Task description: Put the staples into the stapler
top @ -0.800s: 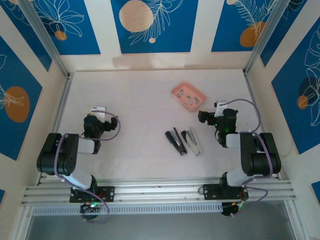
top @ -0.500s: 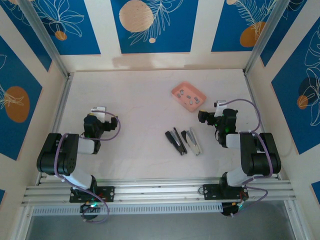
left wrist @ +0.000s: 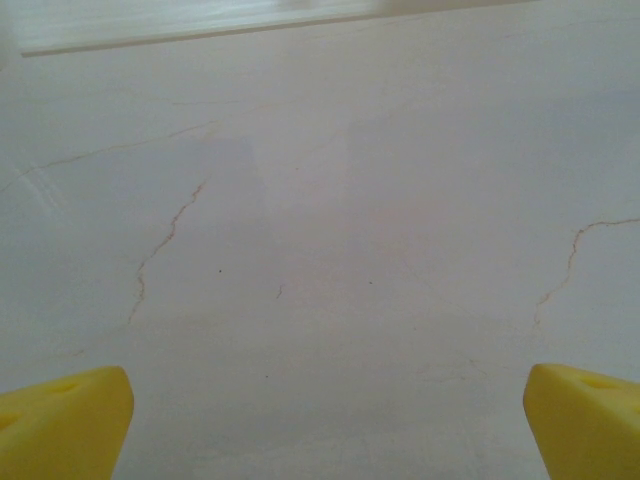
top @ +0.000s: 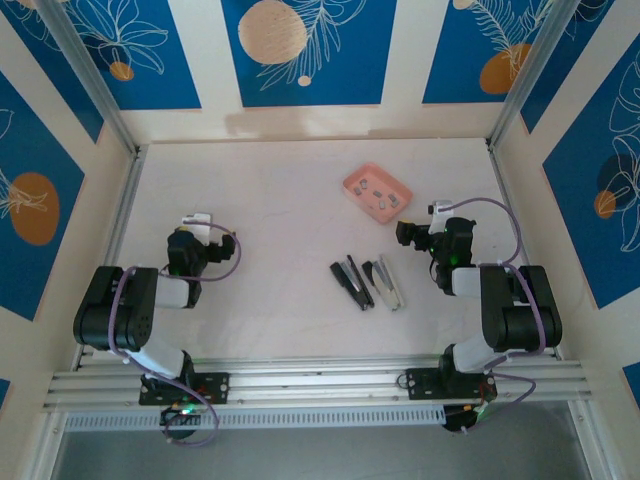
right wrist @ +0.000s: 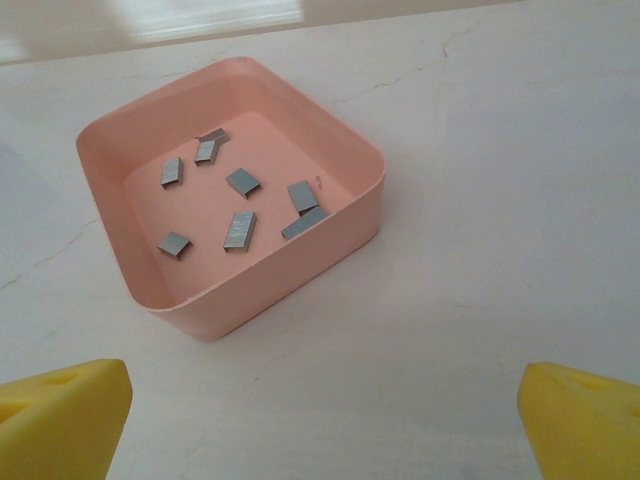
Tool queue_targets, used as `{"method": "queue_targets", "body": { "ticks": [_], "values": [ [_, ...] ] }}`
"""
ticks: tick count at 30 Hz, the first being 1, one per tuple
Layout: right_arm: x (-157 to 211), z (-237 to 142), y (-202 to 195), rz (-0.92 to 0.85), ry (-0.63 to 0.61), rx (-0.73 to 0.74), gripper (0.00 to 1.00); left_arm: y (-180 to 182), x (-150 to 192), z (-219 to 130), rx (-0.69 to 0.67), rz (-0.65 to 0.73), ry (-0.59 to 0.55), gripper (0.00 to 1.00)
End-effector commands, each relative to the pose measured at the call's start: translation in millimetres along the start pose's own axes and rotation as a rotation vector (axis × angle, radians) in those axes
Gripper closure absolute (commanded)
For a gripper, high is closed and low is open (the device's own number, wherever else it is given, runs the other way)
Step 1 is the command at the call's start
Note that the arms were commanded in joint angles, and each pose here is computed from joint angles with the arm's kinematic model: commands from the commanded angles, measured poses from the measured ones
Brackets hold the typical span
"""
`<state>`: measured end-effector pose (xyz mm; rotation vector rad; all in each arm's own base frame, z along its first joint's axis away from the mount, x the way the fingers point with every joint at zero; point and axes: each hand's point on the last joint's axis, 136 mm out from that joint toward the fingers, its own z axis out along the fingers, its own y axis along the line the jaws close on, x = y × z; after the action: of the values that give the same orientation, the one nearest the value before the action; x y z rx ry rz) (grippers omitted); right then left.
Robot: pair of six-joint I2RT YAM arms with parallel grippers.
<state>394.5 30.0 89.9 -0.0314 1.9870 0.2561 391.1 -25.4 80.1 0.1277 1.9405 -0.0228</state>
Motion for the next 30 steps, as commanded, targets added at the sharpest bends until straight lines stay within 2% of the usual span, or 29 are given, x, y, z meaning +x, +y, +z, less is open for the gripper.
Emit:
{"method": "queue_targets", "body": {
  "ticks": [1,25,30],
  "values": [
    [-3,0,4,-0.024,-0.021,-0.017,0.01,-1,-11,1,0.015,0.01,-0.027,0.0],
    [-7,-1,3,-0.02,-0.028,-0.016,0.01,0,-12,1,0.008,0.009,-0.032,0.0],
    [-30,-9,4,0.023,0.055,0.015,0.01,10,-31,-9,-0.048,-0.004,-0.019,0.0]
  ]
}}
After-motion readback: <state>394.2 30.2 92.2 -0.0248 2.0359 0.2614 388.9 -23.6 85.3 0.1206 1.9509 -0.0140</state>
